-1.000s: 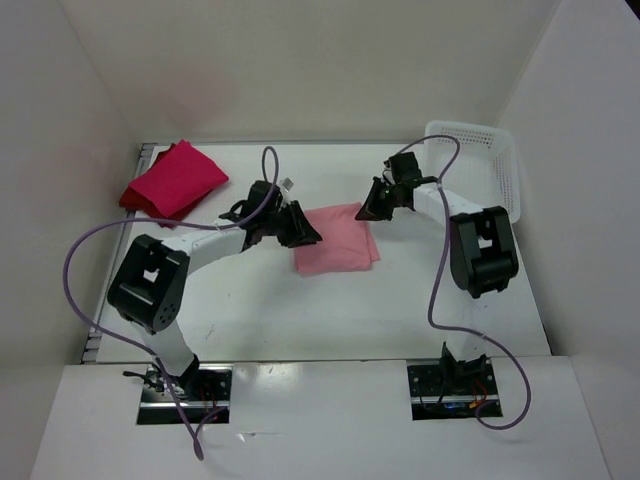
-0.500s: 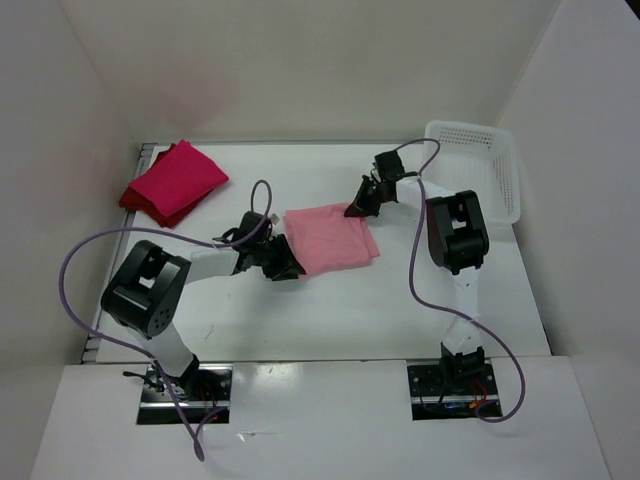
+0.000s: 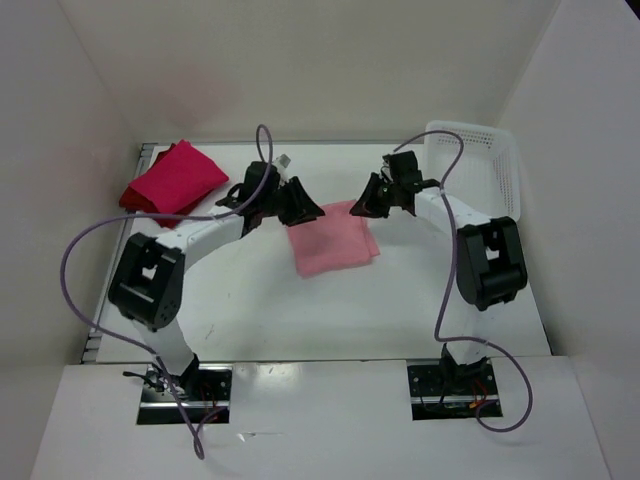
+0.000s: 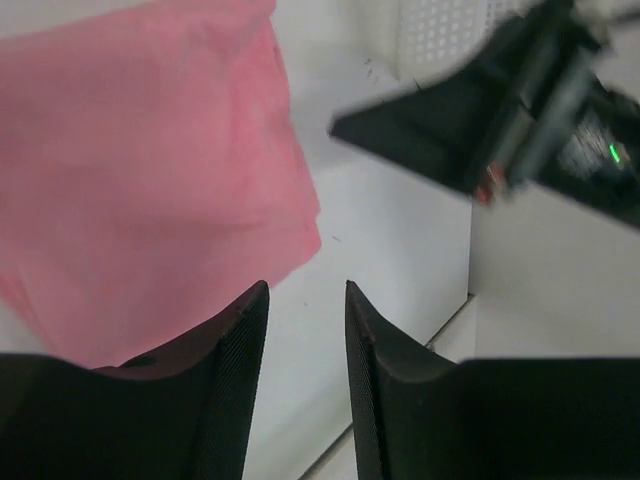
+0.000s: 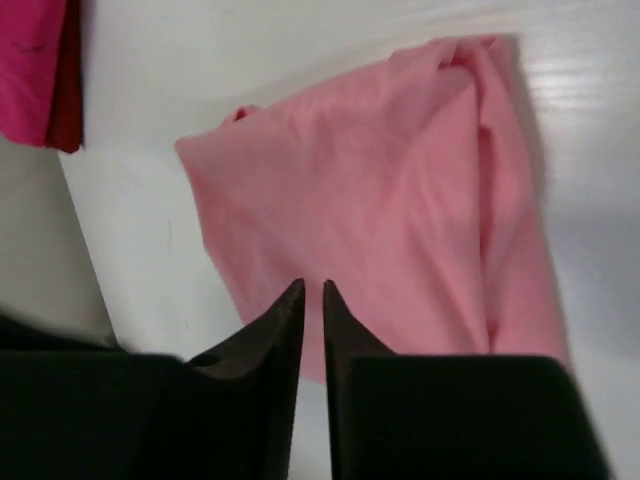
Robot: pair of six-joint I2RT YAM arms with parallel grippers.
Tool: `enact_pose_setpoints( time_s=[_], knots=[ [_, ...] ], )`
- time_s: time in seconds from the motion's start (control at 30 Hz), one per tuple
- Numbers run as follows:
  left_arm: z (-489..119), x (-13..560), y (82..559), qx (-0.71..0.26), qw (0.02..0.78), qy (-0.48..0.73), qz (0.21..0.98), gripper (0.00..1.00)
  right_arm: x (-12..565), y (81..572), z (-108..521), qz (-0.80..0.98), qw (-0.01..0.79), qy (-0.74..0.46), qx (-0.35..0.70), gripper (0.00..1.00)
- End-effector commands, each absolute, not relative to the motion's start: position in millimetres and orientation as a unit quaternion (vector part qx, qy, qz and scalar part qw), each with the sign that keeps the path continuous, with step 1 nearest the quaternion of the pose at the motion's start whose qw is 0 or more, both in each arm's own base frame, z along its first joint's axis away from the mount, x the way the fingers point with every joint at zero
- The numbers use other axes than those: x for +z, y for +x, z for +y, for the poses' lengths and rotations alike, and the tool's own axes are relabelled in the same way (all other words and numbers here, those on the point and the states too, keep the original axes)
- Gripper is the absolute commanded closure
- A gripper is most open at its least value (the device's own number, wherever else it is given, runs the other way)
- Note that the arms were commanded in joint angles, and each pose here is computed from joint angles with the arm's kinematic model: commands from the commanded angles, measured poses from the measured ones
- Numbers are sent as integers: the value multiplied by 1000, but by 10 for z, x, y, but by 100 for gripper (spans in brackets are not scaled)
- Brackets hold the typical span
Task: Fold and stack the t-shirts
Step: Smooth out wrinkles on the folded tshirt
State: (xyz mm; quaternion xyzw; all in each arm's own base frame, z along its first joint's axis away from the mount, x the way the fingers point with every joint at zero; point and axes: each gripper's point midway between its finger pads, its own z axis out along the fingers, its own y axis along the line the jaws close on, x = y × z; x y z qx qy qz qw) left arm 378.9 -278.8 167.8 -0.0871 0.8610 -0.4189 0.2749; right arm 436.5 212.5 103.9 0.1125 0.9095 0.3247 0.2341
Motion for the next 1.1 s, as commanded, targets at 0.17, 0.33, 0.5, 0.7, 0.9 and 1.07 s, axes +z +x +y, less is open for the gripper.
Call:
enact_pose_setpoints(
  time_s=[0.17,0.33,0.5,0.7,0.9,1.07],
  knots=[
    [-2740,738,4232,-394,210,-121,886,59,534,3578,2150,925,173,94,325,100],
    [-2548,513,4536,-363,231,-126,894,59,163,3345,2023,939,137,121,292,100],
    [-2410,444,4828,-356,246,-139,891,59,-119,3005,1941,946,99,145,273,100],
    [-2216,789,5164,-372,290,-163,867,59,18,2909,1953,948,109,136,268,98],
    [-2449,1079,4516,-387,282,-103,872,59,541,3223,2074,936,157,112,296,80],
    [-2600,865,3744,-371,252,-70,891,59,798,3556,2187,924,197,97,313,79]
  ],
)
